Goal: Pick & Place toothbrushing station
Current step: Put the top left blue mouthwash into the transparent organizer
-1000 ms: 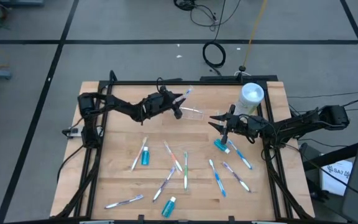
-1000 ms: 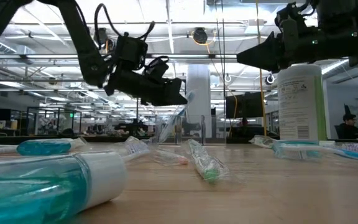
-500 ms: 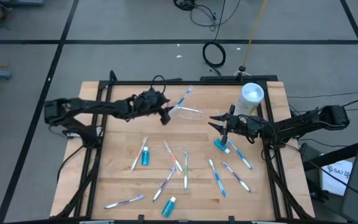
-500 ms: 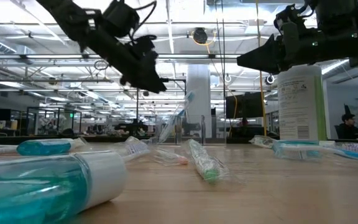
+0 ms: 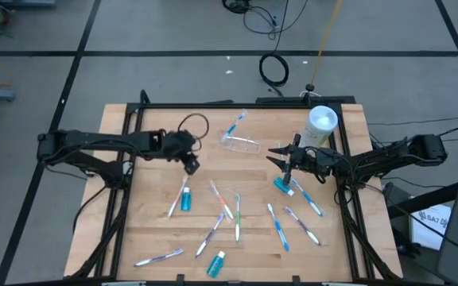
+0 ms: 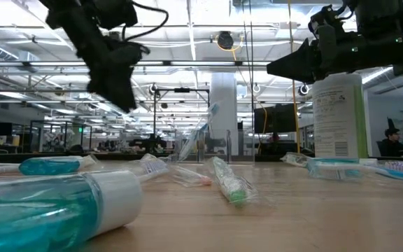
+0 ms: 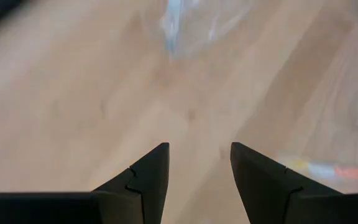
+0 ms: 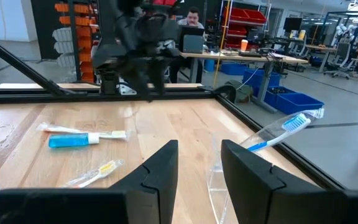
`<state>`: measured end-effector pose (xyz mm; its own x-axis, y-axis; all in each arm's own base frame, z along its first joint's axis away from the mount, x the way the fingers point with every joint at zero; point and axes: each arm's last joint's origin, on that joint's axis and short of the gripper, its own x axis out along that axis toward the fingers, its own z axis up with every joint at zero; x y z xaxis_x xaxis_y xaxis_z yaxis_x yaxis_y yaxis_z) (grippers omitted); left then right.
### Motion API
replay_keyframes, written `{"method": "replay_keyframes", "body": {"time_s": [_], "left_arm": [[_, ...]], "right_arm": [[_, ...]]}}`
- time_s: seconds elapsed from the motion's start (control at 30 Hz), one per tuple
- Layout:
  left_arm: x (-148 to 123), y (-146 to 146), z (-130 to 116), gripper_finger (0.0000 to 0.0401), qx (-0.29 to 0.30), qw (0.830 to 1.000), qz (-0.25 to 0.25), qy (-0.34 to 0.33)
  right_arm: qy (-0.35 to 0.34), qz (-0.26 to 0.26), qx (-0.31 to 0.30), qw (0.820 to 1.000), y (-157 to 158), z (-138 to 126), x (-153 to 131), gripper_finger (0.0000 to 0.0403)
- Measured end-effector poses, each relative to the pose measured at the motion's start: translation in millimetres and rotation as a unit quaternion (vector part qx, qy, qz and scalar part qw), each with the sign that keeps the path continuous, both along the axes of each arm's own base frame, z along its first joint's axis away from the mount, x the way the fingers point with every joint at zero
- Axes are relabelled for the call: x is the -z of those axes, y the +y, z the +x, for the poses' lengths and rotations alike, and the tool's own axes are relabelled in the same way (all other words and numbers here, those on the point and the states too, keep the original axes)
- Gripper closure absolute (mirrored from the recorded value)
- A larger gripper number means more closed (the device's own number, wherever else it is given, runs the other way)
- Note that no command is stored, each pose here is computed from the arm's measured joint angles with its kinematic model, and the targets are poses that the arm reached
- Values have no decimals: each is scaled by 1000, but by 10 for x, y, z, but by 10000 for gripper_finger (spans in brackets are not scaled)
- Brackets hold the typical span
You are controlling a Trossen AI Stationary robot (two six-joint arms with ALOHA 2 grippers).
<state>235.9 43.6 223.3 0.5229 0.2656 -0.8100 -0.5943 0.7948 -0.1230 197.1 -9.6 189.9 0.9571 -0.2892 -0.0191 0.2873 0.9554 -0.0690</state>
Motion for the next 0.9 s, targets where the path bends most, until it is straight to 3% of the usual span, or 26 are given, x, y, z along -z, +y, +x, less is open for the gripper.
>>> {"method": "replay_keyframes", "body": {"time_s": [0.23, 0.43, 0.9], "left_arm": [[81, -341, -27, 226, -9, 993, -110, 31], [94, -553, -49, 226, -73, 981, -179, 29], [357, -891, 2, 226, -141, 967, -193, 83]], "right_arm": [[0, 0, 0, 1000, 0, 0, 0, 289], [1, 0, 0, 1000, 0, 0, 3, 289], [1, 0, 0, 1000, 0, -1, 2, 289]]}}
